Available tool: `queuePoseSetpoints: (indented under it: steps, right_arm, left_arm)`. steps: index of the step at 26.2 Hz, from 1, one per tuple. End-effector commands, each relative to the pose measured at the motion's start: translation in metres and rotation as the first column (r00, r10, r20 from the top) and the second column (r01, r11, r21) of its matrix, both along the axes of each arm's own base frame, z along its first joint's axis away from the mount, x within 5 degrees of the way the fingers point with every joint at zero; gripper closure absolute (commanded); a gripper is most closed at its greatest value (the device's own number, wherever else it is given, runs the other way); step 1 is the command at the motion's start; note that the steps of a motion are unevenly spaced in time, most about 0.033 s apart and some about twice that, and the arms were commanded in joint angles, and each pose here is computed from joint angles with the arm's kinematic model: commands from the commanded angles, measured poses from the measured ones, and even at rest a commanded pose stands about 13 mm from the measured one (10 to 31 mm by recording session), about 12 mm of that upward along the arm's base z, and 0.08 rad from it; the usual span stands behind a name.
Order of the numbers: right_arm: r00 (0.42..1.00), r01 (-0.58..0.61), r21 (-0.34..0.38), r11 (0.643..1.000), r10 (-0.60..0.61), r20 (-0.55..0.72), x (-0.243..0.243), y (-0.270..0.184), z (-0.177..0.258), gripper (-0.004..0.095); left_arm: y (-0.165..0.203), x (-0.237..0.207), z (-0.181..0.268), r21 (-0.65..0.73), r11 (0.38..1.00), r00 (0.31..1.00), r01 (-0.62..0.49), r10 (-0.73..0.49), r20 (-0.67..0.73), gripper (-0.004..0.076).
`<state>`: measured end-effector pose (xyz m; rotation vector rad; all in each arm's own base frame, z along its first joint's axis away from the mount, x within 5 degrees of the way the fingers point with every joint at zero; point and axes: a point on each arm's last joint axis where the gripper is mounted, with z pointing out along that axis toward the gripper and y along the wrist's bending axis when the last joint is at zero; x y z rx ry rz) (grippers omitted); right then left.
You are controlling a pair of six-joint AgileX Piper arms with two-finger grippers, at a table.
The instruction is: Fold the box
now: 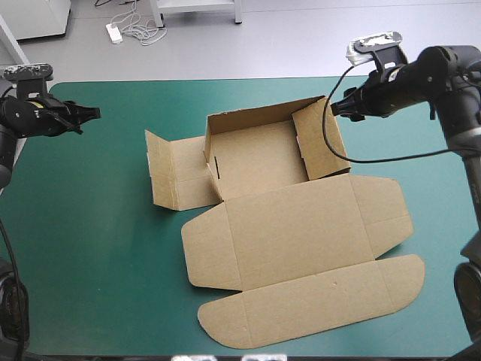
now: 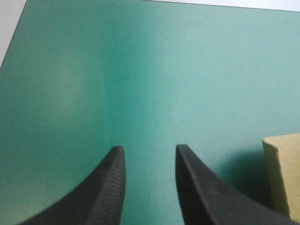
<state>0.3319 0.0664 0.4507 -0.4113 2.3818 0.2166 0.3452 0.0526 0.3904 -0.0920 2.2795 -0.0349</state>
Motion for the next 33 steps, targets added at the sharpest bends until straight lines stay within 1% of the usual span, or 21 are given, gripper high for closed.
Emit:
queuePoseSetpoints:
  steps: [1,2,4,5,6,8,10,11,15,16,17,21,23,25,28,33]
  right_arm:
    - [0.996,0.036,0.005,0.999,-0.037,0.085,-0.032,-0.005,0.011,0.0376]
    - [0.994,0.055,-0.011,0.998,-0.053,0.099,-0.035,-0.002,0.002,0.0387]
    - [0.989,0.049,-0.049,0.998,-0.041,0.142,-0.035,0.014,-0.014,0.0392]
    - [0.986,0.048,-0.077,0.996,-0.035,0.165,-0.035,0.023,-0.019,0.0392]
    - [0.979,0.05,-0.121,0.991,-0.025,0.202,-0.031,0.034,-0.025,0.0392]
    - [0.97,0.091,-0.134,0.987,-0.057,0.236,-0.018,0.045,-0.031,0.0391]
    - [0.973,0.098,-0.138,0.986,-0.066,0.222,-0.007,0.048,-0.035,0.0383]
    - [0.977,0.108,-0.151,0.983,-0.076,0.201,0.001,0.047,-0.038,0.0364]
    - [0.988,0.125,-0.205,0.971,-0.104,0.11,0.031,0.042,-0.051,0.0222]
    - [0.99,0.127,-0.205,0.97,-0.112,0.082,0.042,0.04,-0.056,0.0198]
    - [0.992,0.125,-0.203,0.971,-0.115,0.06,0.049,0.04,-0.058,0.0195]
    - [0.993,0.104,-0.129,0.986,-0.11,-0.042,0.078,0.039,-0.069,0.0196]
    - [0.992,0.089,-0.107,0.99,-0.098,-0.079,0.09,0.039,-0.075,0.0207]
    - [0.988,0.093,-0.115,0.989,-0.106,-0.111,0.102,0.035,-0.083,0.0226]
    - [0.985,0.086,-0.107,0.991,-0.101,-0.139,0.114,0.035,-0.095,0.0247]
    - [0.979,0.065,-0.119,0.991,-0.087,-0.184,0.123,0.038,-0.116,0.0278]
  left_arm:
    - [-0.003,-0.008,0.025,-0.023,1.0,0.995,0.0,0.002,0.101,0.0464]
    - [-0.004,-0.008,0.025,-0.035,0.999,0.995,0.004,0.0,0.096,0.0464]
    - [-0.005,-0.009,0.024,-0.041,0.999,0.996,0.006,-0.002,0.09,0.0464]
    - [-0.005,-0.009,0.024,-0.041,0.999,0.996,0.007,-0.003,0.087,0.0464]
    - [-0.005,-0.009,0.024,-0.042,0.999,0.996,0.007,-0.003,0.085,0.0464]
    - [-0.005,-0.009,0.023,-0.043,0.999,0.997,0.009,-0.005,0.077,0.0464]
    - [-0.005,-0.01,0.023,-0.043,0.999,0.997,0.009,-0.006,0.074,0.0464]
    - [-0.005,-0.01,0.023,-0.043,0.999,0.997,0.009,-0.006,0.074,0.0464]
    - [-0.005,-0.01,0.023,-0.041,0.999,0.997,0.012,-0.009,0.071,0.0464]
    - [-0.005,-0.01,0.023,-0.04,0.999,0.997,0.015,-0.012,0.07,0.0464]
    - [-0.005,-0.01,0.023,-0.033,0.999,0.997,0.021,-0.019,0.07,0.0464]
    - [-0.006,-0.011,0.022,-0.023,0.999,0.998,0.033,-0.032,0.056,0.0464]
    - [-0.006,-0.011,0.021,-0.025,0.999,0.998,0.035,-0.033,0.05,0.0464]
    - [-0.006,-0.011,0.021,-0.024,0.999,0.998,0.037,-0.036,0.045,0.0464]
    - [-0.006,-0.011,0.021,-0.01,0.999,0.998,0.049,-0.049,0.041,0.0464]
    - [-0.006,-0.012,0.02,-0.009,0.999,0.998,0.051,-0.05,0.039,0.0464]
